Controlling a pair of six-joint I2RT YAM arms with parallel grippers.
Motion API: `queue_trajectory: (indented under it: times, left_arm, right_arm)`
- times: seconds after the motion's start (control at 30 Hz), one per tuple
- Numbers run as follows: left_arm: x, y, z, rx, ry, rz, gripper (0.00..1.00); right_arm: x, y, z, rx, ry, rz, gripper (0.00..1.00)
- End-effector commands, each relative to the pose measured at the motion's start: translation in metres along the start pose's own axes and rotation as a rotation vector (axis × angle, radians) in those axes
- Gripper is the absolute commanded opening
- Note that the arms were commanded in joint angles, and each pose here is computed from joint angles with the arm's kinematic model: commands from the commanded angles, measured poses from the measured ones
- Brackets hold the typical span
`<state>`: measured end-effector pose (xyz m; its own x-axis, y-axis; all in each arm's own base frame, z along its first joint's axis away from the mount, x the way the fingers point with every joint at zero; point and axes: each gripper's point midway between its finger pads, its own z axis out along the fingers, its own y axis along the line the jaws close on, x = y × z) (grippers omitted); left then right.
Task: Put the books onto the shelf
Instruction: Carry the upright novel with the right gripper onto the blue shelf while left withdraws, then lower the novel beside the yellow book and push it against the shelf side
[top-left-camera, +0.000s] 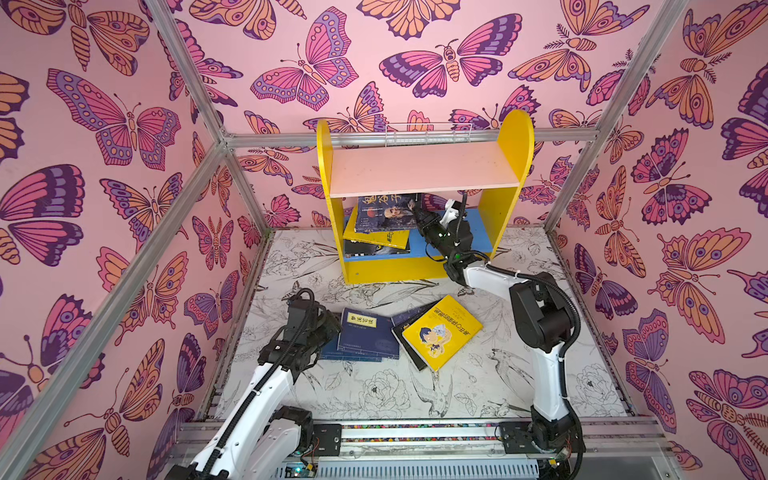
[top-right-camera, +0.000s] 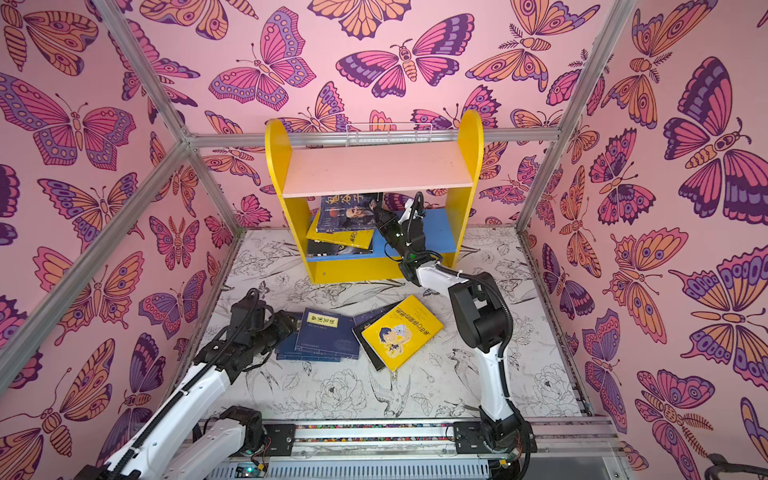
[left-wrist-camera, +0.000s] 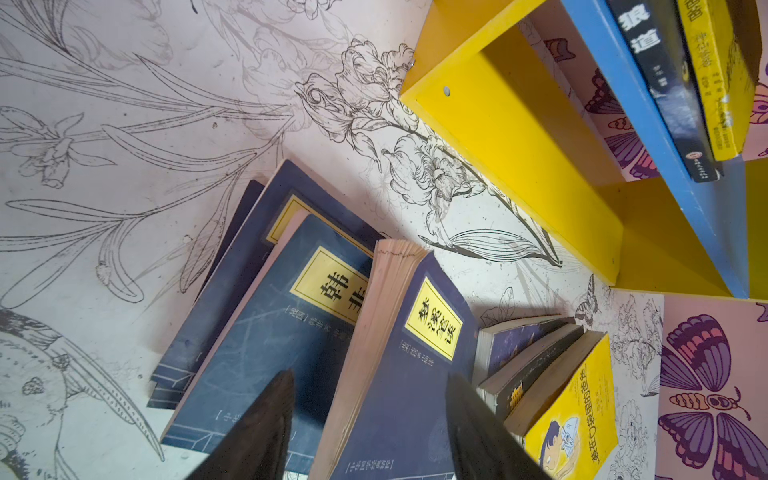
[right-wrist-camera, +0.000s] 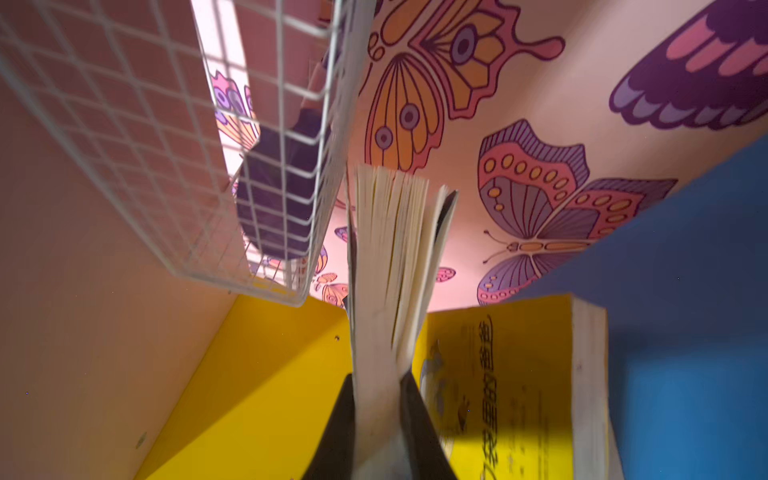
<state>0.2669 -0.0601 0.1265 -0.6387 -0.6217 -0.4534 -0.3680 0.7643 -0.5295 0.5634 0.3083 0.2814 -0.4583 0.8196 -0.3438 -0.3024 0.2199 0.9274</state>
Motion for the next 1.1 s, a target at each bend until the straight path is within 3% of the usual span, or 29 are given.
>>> queue_trajectory:
  times: [0.0,0.4,0.43,0.63,0.7,0.9,1.07]
  left_arm:
    - [0.004,0.008,0.002,-0.028,0.016,-0.004,0.61]
    - [0.003,0.007,0.003,-0.03,0.017,-0.005,0.61]
    - [0.003,0.007,0.003,-0.029,0.017,-0.005,0.61]
    - [0.002,0.006,0.001,-0.024,0.014,-0.003,0.61]
    - [0.003,0.006,0.002,-0.025,0.016,-0.003,0.61]
    - [0.001,0.004,0.001,-0.021,0.011,-0.001,0.61]
    - [0.0,0.003,0.0,-0.018,0.008,-0.001,0.61]
  right_arm:
    - [-0.008,0.03,0.012,-0.082,-0.062,0.012,0.0]
    - [0.039,0.014,0.026,0.022,0.037,-0.04,0.0]
    - [0.042,0.013,0.025,0.03,0.045,-0.047,0.03]
    - [0.044,0.01,0.017,0.13,0.091,-0.117,0.42]
    - [0.041,0.01,0.011,0.178,0.099,-0.174,0.49]
    - [0.025,0.011,-0.007,0.295,0.089,-0.342,0.53]
    - [0.01,0.005,-0.017,0.344,0.07,-0.399,0.53]
